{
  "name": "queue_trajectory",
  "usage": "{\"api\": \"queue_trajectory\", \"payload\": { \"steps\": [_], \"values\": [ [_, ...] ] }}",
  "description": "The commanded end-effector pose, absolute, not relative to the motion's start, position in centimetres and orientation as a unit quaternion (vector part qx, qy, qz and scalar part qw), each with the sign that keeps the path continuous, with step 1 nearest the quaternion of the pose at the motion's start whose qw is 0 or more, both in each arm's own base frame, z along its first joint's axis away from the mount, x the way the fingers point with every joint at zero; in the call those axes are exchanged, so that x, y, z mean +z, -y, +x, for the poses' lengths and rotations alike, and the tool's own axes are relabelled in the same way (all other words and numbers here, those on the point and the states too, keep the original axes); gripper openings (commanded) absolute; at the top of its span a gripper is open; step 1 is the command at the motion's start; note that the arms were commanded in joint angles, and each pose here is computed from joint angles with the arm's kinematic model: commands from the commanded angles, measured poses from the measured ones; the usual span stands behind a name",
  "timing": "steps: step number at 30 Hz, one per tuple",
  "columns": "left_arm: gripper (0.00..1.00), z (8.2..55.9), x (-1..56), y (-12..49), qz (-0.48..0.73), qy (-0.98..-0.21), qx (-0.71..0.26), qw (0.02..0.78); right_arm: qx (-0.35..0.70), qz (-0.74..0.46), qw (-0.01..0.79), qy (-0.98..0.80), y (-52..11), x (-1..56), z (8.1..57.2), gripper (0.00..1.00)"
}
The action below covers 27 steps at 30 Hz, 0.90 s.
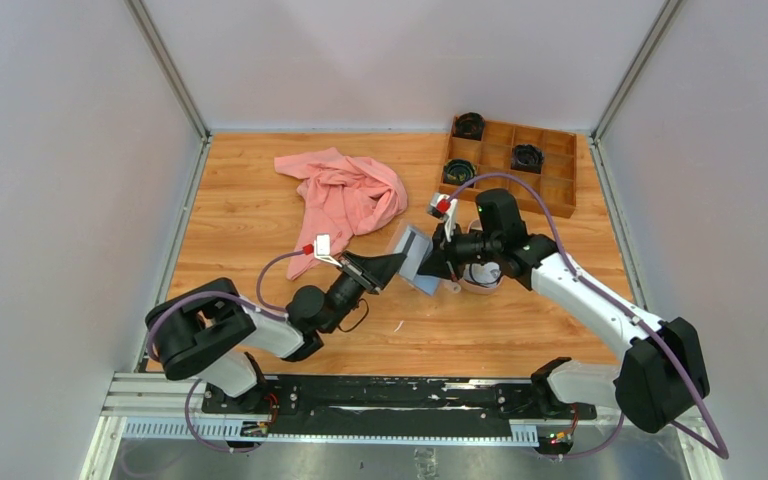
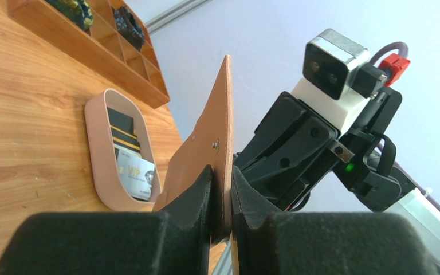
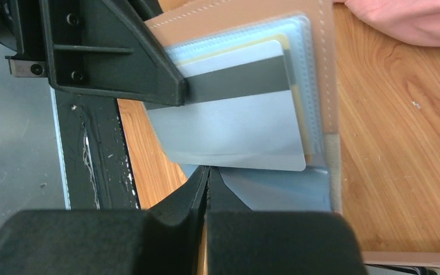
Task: Put the credit cards into the card holder
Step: Insert the credit card into the card holder.
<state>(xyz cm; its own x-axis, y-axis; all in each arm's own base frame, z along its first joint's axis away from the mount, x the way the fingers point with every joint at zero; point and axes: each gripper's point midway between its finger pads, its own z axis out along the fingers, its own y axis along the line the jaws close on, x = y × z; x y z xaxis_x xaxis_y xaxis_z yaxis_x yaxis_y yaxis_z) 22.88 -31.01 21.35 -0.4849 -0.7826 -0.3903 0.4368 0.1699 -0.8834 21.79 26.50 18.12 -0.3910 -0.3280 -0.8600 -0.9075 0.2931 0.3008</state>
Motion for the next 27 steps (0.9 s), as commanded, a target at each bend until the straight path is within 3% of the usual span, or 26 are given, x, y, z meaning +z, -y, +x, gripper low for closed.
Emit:
{"api": "queue_trajectory", "payload": {
  "steps": [1, 11, 19, 27],
  "values": [
    [0.15, 21.9, 21.0, 32.7, -0.121, -0.598, -0.646, 0.459, 0.411, -0.479, 0.380, -0.676, -27.4, 21.1, 21.4, 0.00],
    [0.17, 21.3, 19.4, 33.5, -0.106, -0.617, -0.648, 0.433, 0.396, -0.510, 0.378, -0.664, -26.9, 20.6, 21.1, 0.00],
    [0.00, 21.3, 19.4, 32.7, -0.107, -0.616, -0.638, 0.450, 0.416, -0.519, 0.376, -0.646, -26.3, 21.2, 20.7, 0.00],
    [0.00, 21.0, 18.2, 31.2, -0.093, -0.634, -0.606, 0.472, 0.491, -0.518, 0.381, -0.587, -24.6, 24.2, 19.0, 0.01]
  ]
}}
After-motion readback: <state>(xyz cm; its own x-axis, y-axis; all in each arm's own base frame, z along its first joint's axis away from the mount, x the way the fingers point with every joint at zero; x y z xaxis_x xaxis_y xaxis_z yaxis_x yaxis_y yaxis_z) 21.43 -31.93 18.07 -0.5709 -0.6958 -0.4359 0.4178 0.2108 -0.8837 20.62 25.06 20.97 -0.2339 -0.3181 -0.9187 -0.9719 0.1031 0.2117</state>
